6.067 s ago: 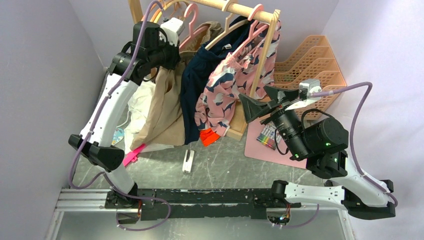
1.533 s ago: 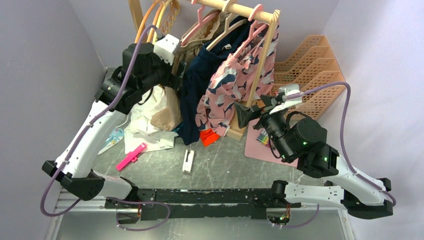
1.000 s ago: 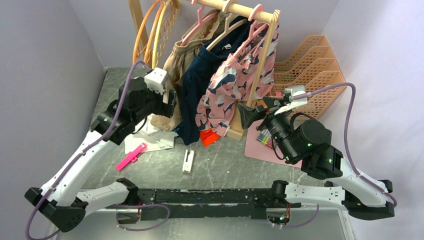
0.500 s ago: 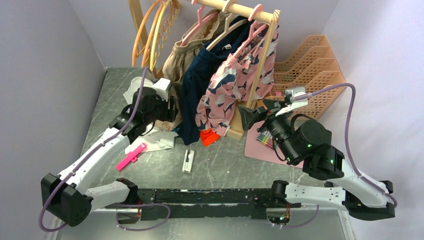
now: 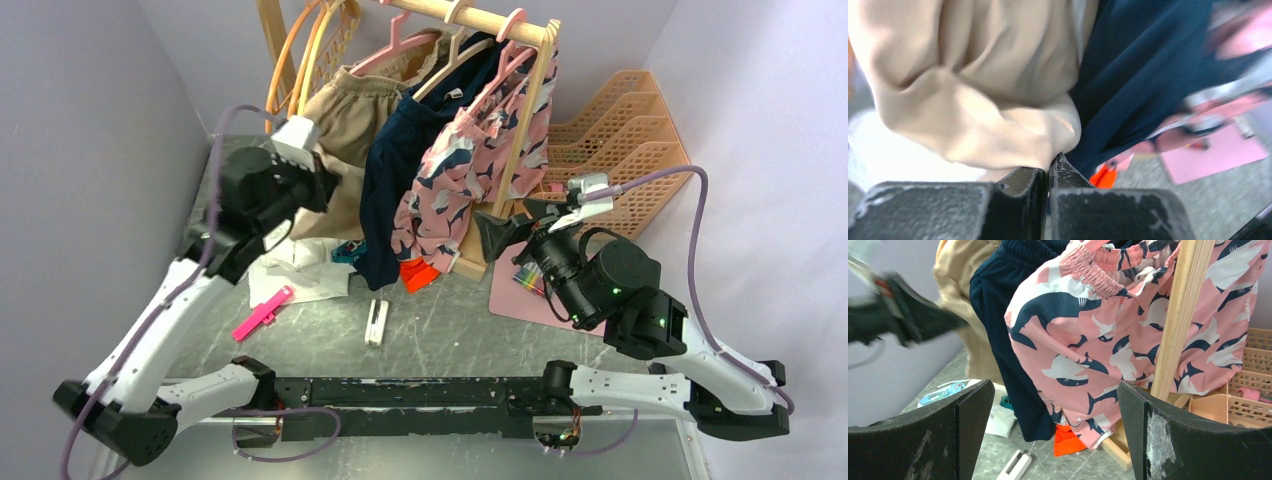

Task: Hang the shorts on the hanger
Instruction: Adjust the shorts on the hanger, then reset both arms

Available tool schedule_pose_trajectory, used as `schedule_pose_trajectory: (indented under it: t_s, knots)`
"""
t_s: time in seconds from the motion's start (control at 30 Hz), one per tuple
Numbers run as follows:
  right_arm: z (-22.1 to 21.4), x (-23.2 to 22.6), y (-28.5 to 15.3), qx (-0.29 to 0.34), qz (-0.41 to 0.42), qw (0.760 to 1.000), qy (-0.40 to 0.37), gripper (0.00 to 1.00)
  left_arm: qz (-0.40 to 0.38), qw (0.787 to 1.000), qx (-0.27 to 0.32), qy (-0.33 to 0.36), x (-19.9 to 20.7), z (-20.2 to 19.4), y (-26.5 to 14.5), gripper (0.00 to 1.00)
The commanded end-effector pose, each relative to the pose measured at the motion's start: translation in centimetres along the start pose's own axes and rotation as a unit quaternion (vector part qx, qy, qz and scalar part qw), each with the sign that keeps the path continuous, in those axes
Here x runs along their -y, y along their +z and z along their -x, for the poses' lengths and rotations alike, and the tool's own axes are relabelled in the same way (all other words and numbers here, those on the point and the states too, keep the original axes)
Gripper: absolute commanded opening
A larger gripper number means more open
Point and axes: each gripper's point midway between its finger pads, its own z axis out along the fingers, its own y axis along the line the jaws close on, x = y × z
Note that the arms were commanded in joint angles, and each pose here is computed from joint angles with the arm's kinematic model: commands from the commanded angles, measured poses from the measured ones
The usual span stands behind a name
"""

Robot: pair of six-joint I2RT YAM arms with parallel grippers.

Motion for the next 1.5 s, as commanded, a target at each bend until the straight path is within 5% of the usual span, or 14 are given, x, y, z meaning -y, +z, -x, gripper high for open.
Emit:
schedule_pose_trajectory:
  t_s: [0.0,0.43,0.57,0.87,1.17,1.47]
  knots:
    - [0.0,-0.2,0.2,0.004,0.000,1.000,0.002,0.98,-0.091,0.991,0.095,-0.007,3.9,7.7,-5.7,0.07]
    - [-0.7,-0.7,0.6,-0.002,0.003,1.000,0.000,0.98,0.024,0.996,-0.073,-0.046,-1.2,-7.5,-1.4,0.10]
    - [-0.7,-0.9,0.7,-0.004,0.006,1.000,-0.001,0.98,0.042,0.994,-0.096,-0.039,-1.9,-8.5,-1.1,0.47]
    - [-0.7,-0.9,1.0,-0.008,0.000,1.000,-0.016,0.98,0.045,0.999,-0.018,-0.014,-1.8,-3.2,-4.6,0.95]
    - [-1.4,-2.1,2.1,-0.016,0.005,0.999,-0.029,0.98,-0.045,0.994,0.100,0.019,1.7,4.4,-8.2,0.95]
    - [-2.9,-3.1,3.1,-0.030,0.008,0.999,-0.035,0.98,-0.037,0.994,0.104,0.022,1.5,6.0,-4.7,0.82]
